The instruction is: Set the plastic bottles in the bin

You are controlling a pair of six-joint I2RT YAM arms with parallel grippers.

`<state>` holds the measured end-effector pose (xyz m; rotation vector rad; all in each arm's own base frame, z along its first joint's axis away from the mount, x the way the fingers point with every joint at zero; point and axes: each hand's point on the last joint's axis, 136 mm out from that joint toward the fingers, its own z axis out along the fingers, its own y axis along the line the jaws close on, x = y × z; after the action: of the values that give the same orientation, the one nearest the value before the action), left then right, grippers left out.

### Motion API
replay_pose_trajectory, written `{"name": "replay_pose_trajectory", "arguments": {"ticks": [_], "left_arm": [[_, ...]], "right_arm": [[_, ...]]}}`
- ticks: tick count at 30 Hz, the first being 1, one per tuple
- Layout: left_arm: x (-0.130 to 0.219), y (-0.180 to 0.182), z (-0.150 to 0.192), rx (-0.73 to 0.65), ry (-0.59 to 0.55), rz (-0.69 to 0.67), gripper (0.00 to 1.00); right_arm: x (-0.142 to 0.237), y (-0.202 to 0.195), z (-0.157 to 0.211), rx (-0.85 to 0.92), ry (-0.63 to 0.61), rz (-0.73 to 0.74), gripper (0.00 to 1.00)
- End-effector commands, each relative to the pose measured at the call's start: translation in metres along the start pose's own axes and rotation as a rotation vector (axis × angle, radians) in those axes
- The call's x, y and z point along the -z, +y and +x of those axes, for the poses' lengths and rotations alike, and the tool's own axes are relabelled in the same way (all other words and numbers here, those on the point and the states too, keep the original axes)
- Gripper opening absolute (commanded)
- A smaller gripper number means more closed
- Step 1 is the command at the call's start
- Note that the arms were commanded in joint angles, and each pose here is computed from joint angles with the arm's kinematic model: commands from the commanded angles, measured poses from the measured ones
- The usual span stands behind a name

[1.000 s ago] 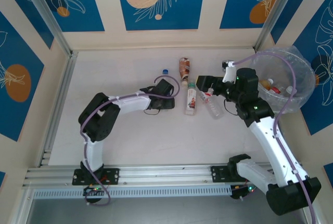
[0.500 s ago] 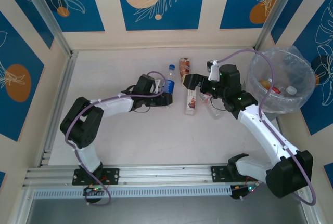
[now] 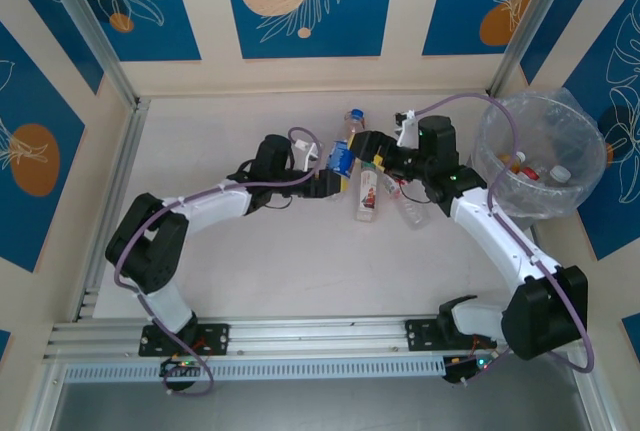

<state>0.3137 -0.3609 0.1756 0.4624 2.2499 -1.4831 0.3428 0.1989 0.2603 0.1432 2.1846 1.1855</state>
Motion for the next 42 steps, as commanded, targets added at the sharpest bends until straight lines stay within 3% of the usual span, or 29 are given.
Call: {"name": "replay_pose_trajectory", "arguments": {"ticks": [1, 11, 21, 32, 42], "left_arm": [[0.01, -0.035, -0.004, -0.066, -0.003, 0.13, 0.54], [0.008, -0.052, 0.002, -0.081, 0.043, 0.209, 0.53], [0.004, -0.061, 0.006, -0.113, 0.062, 0.213, 0.54], [0.001, -0.06, 0.001, -0.113, 0.046, 0.203, 0.54], [0.001, -0.061, 0.0, -0.124, 0.048, 0.2, 0.59]], "right_arm": [[-0.001, -0.006, -0.013, -0.065, -0.012, 0.013, 0.99], [-0.016, 0.013, -0.039, 0.057, 0.046, -0.172, 0.99], [-0.047, -0.002, -0.044, 0.016, 0.071, -0.172, 0.99], [-0.038, -0.014, -0.036, 0.061, 0.058, -0.096, 0.72], [-0.031, -0.01, -0.036, 0.067, 0.053, -0.102, 0.6]]}}
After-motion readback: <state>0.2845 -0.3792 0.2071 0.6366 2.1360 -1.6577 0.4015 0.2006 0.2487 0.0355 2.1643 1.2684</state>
